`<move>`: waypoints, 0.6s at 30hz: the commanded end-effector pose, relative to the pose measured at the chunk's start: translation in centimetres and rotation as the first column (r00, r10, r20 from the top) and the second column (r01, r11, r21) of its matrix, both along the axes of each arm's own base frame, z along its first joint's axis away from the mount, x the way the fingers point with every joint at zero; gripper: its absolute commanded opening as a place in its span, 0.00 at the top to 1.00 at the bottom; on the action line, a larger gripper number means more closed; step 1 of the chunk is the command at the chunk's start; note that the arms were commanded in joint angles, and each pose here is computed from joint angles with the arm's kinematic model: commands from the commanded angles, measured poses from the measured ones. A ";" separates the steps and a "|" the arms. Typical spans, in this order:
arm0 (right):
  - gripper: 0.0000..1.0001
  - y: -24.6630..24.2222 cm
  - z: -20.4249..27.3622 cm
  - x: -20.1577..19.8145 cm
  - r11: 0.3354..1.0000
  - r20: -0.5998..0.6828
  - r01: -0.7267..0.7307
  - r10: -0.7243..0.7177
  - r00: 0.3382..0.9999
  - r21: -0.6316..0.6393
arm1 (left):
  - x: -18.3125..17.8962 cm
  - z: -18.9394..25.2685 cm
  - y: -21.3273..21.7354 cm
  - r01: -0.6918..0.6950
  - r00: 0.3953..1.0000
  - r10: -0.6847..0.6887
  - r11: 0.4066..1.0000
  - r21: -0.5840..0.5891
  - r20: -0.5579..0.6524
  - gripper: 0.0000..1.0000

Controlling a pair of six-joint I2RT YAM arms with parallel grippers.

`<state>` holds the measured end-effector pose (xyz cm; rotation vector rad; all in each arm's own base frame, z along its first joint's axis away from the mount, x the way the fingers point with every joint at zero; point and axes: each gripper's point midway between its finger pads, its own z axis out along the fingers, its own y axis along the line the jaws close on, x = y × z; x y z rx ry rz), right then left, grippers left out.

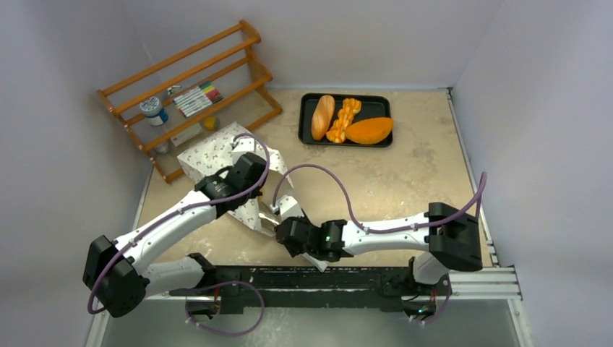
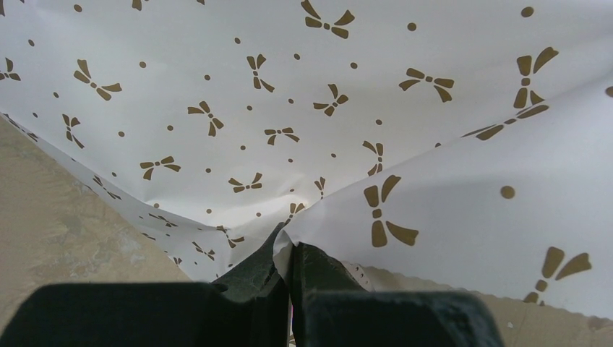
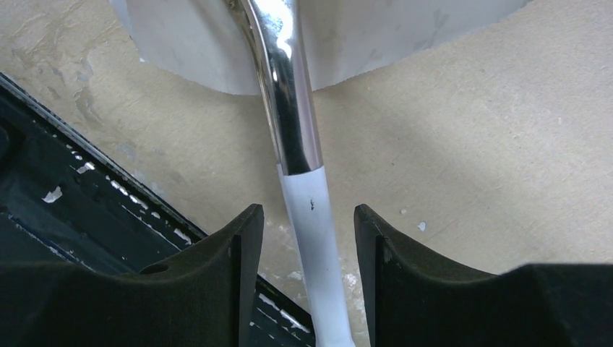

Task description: Take the fake bread out of the paper bag

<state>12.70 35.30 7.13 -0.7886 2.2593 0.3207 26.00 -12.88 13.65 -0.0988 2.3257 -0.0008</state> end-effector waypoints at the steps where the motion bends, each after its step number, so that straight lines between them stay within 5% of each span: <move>1: 0.48 1.3 0.2 -0.2 0.999 -0.002 -0.017 0.017 1.000 0.030 | 1.5 2.7 -1.1 -0.003 0.997 0.007 0.999 -0.049 0.083 1.00; 18: 0.53 -1.7 -1.7 1.4 0.998 0.016 0.045 -0.045 0.999 -0.035 | 1.1 2.2 -1.0 -0.005 0.997 0.008 0.999 -0.043 0.073 1.00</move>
